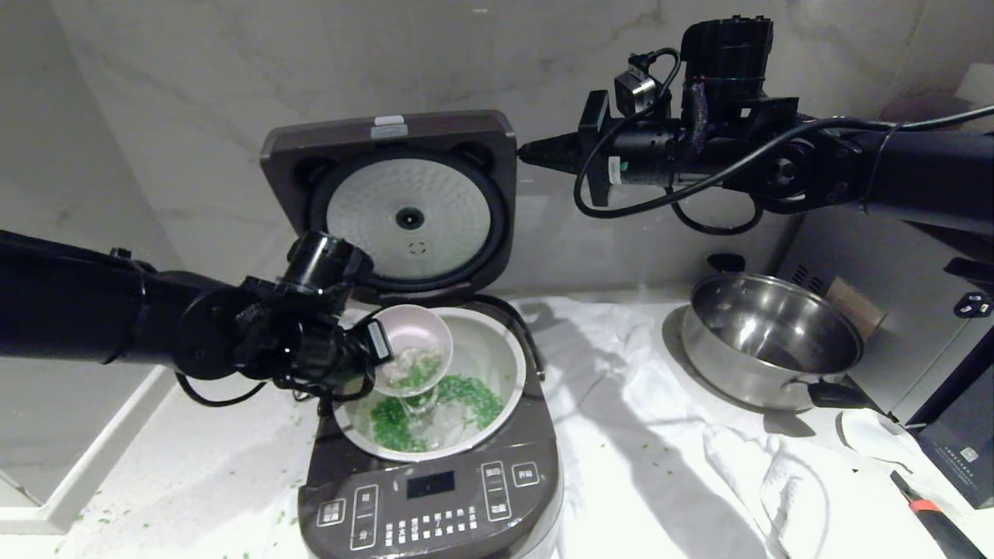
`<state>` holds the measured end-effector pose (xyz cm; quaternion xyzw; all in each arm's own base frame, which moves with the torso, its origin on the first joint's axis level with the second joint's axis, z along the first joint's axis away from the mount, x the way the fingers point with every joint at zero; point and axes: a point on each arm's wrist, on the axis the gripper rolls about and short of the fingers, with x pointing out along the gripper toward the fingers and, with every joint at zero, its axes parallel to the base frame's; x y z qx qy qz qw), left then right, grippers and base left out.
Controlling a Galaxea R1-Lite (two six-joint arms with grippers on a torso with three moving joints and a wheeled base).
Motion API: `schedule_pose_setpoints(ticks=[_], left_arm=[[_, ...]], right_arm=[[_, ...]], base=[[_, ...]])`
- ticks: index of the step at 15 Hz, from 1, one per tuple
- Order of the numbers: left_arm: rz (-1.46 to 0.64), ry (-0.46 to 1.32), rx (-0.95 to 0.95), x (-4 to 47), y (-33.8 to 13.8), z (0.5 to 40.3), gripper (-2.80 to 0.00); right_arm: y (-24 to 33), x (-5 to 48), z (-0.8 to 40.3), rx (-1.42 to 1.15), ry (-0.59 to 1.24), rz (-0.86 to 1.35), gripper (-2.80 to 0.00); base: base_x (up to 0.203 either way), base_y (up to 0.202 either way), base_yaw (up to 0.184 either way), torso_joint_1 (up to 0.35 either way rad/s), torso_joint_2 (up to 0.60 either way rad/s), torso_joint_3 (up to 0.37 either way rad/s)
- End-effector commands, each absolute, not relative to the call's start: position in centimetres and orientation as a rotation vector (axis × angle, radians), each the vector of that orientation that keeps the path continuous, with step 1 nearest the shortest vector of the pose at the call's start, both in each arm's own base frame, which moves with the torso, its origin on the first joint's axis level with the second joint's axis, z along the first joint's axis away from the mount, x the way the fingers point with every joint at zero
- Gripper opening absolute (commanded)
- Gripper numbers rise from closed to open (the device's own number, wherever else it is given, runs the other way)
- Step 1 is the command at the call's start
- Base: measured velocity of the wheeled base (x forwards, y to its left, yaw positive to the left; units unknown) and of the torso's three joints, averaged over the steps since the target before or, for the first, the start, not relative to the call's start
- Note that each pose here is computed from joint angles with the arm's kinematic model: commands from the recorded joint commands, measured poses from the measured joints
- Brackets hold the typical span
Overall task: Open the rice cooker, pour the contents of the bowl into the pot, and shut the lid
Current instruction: Pour the water from the bowl into the rice cooker
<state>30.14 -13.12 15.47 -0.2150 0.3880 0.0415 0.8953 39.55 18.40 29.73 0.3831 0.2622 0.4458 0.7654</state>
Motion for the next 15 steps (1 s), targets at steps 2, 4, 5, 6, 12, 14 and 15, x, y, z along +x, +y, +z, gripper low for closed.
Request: schedule_pose_setpoints(ticks=[2, 4, 5, 6, 12, 14, 15], left_arm=[[0.045, 0.654, -0.479, 29.6, -13.1, 15.6, -2.8], [0.046, 0.609, -0.484, 29.6, -13.0, 15.2, -2.8], [0.035, 0.588, -0.482, 29.5, -13.1, 14.7, -2.8], [0.02, 0.561, -0.486, 29.5, -13.1, 14.3, -2.8], [-0.148, 0.177, -0.527, 31.0, -14.1, 10.4, -2.8], [-0.165, 0.104, -0.46, 31.6, -14.3, 7.2, -2.8], [-0.159, 0.118, -0.422, 31.6, -14.3, 6.2, -2.8]], right_arm=[[18.4, 39.5, 29.8, 0.842, 0.577, 0.972, -2.8], [18.4, 39.5, 29.8, 0.845, 0.577, 0.972, -2.8], [18.4, 39.5, 29.9, 0.845, 0.575, 0.972, -2.8], [18.3, 39.4, 29.9, 0.845, 0.573, 0.971, -2.8], [18.1, 39.5, 30.0, 0.846, 0.569, 0.968, -2.8], [18.0, 39.5, 30.0, 0.845, 0.567, 0.965, -2.8], [17.7, 39.7, 30.0, 0.848, 0.565, 0.959, -2.8]], base=[[0.0, 0.0, 0.0, 0.0, 0.0, 0.0], [0.0, 0.0, 0.0, 0.0, 0.0, 0.0], [0.0, 0.0, 0.0, 0.0, 0.0, 0.0], [0.0, 0.0, 0.0, 0.0, 0.0, 0.0], [0.0, 0.0, 0.0, 0.0, 0.0, 0.0], [0.0, 0.0, 0.0, 0.0, 0.0, 0.0], [0.0, 0.0, 0.0, 0.0, 0.0, 0.0]])
